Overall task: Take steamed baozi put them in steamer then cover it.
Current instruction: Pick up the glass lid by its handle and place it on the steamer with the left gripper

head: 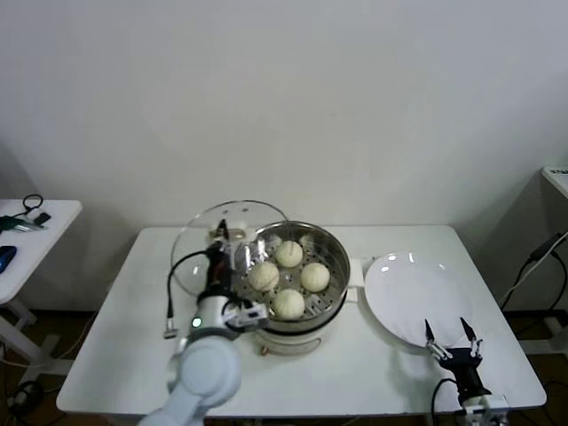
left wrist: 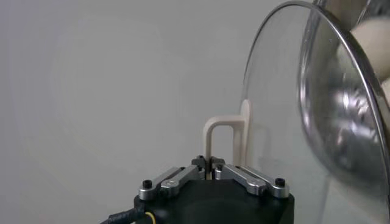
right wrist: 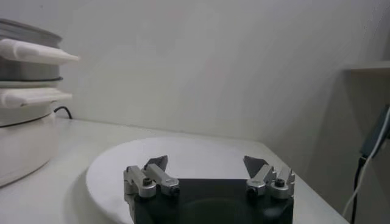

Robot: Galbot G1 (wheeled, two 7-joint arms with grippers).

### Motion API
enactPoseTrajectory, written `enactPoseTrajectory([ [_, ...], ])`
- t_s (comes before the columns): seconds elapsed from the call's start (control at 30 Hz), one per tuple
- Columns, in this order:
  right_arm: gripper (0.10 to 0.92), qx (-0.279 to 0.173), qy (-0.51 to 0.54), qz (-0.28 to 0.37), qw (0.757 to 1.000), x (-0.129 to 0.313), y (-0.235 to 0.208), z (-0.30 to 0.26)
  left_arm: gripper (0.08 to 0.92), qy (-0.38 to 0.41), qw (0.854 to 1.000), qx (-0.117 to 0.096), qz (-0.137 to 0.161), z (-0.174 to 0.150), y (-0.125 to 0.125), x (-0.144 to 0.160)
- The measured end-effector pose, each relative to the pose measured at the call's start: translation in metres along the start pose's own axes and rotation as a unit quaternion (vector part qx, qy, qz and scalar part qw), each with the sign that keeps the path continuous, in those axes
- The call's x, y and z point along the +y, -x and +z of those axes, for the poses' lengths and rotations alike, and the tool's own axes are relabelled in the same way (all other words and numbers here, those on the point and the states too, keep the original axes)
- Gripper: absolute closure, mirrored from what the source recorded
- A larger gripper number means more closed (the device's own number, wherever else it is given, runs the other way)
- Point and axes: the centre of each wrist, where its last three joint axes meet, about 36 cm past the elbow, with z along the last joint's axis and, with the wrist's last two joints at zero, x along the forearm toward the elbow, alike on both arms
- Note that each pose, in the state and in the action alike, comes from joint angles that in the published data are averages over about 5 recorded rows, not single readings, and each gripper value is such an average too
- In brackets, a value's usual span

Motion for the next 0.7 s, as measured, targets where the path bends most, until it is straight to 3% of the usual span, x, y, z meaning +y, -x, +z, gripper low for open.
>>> enactPoseTrajectory([
  [0.33, 0.200, -0.002, 0.005, 0.001, 1.000, -0.007, 0.003, 0.001, 0.863, -0.009, 1.000, -0.020, 0.016, -0.077, -0.011, -0.018],
  [0.7, 0.200, -0.006, 0.012, 0.005, 1.000, -0.006, 0.000, 0.004, 0.863, 0.008, 1.000, -0.014, 0.024, -0.104, -0.007, -0.040],
])
